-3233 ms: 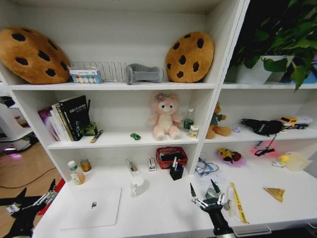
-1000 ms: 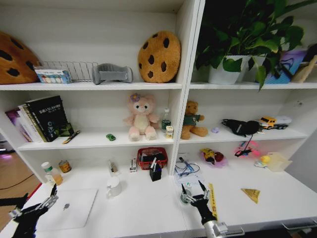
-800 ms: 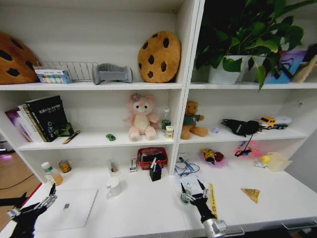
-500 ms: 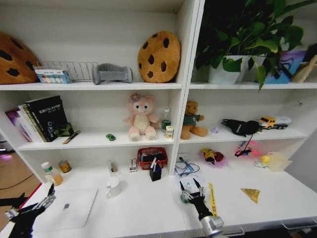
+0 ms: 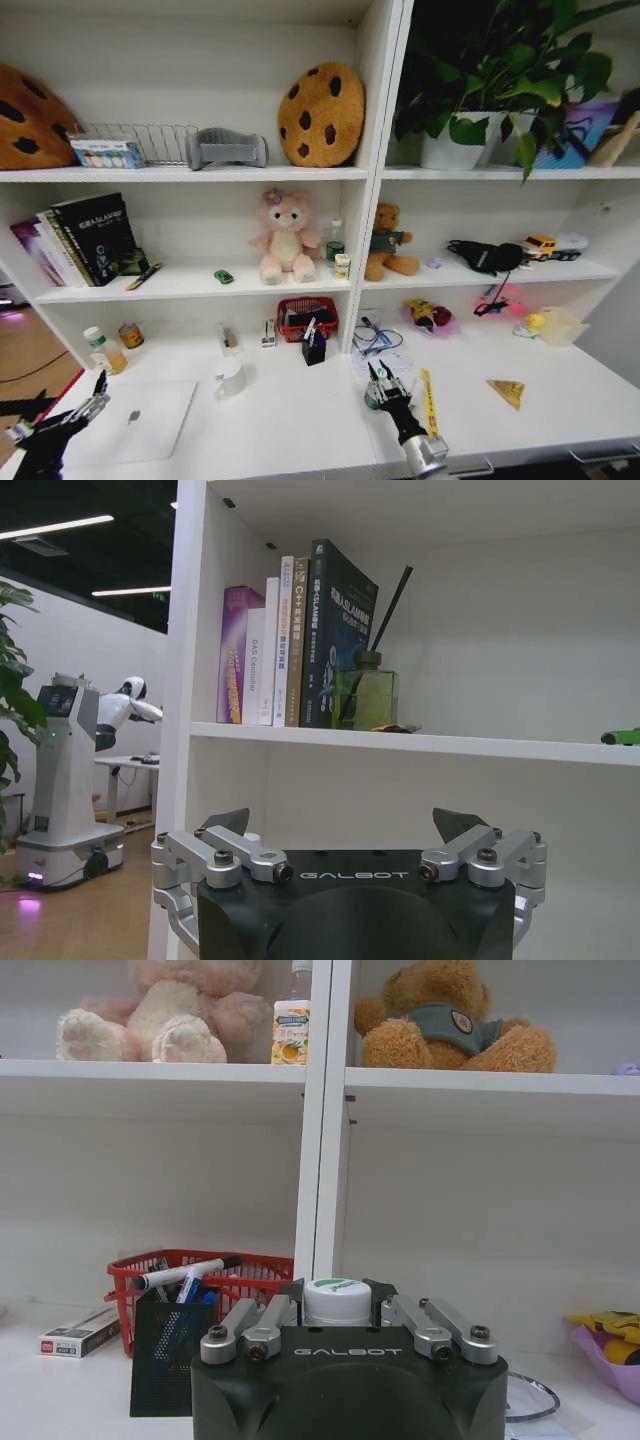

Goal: Organize the objects on the table.

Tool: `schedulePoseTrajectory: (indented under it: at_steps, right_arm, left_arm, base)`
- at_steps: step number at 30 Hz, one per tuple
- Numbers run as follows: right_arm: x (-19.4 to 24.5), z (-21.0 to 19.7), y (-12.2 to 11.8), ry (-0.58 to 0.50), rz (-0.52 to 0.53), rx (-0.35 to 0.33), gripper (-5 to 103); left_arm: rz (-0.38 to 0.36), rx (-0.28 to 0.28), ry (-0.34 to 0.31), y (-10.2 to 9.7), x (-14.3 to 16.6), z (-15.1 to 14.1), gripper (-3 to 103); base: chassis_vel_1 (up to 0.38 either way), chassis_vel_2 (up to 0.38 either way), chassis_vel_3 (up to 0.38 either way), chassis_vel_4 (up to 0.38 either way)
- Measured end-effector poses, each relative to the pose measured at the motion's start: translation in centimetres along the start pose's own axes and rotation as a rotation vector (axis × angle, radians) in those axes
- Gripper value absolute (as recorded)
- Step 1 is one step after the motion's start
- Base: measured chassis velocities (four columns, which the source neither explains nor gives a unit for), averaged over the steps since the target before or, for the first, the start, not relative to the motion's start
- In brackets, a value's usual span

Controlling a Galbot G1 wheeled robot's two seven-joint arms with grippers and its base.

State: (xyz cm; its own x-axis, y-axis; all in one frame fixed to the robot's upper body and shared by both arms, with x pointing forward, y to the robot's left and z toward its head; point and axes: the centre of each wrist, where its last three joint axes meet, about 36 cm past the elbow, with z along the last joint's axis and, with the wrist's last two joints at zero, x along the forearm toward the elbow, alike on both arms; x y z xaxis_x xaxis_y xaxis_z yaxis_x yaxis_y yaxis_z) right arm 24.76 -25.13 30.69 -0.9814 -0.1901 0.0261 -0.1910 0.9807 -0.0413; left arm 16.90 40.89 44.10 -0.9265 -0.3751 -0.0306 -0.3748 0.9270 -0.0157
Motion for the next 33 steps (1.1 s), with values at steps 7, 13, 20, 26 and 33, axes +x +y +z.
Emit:
schedulePoseTrajectory:
  at_steps: [7, 13, 20, 26, 33]
  right_arm:
    - [0.0, -0.2, -0.2, -0.005, -0.001, 0.005, 30]
    - [1.4, -1.7, -0.4, -0.032, -0.019, 0.013, 30]
    - [5.1, -4.3, 0.5, -0.060, -0.072, 0.021, 30]
    - [7.4, -6.1, 1.5, -0.062, -0.096, 0.008, 30]
    - [11.7, -6.2, 2.2, -0.028, -0.117, 0.032, 30]
  left_arm:
    - [0.001, 0.003, -0.005, -0.1, -0.1, -0.1, 100]
    - [0.001, 0.011, -0.012, -0.2, 0.1, -0.5, 100]
    - [0.005, 0.015, -0.019, -0.3, 0.0, -0.8, 100]
    - [0.004, 0.020, -0.019, -0.4, 0.1, -0.6, 100]
    - [-0.005, 0.029, -0.014, -0.1, 0.2, -0.1, 100]
  base:
    - [0.000, 0.000, 0.000, 0.000]
    - [0.000, 0.000, 0.000, 0.000]
    - [0.000, 0.000, 0.000, 0.000]
    - [0.000, 0.000, 0.000, 0.000]
    - [0.000, 0.000, 0.000, 0.000]
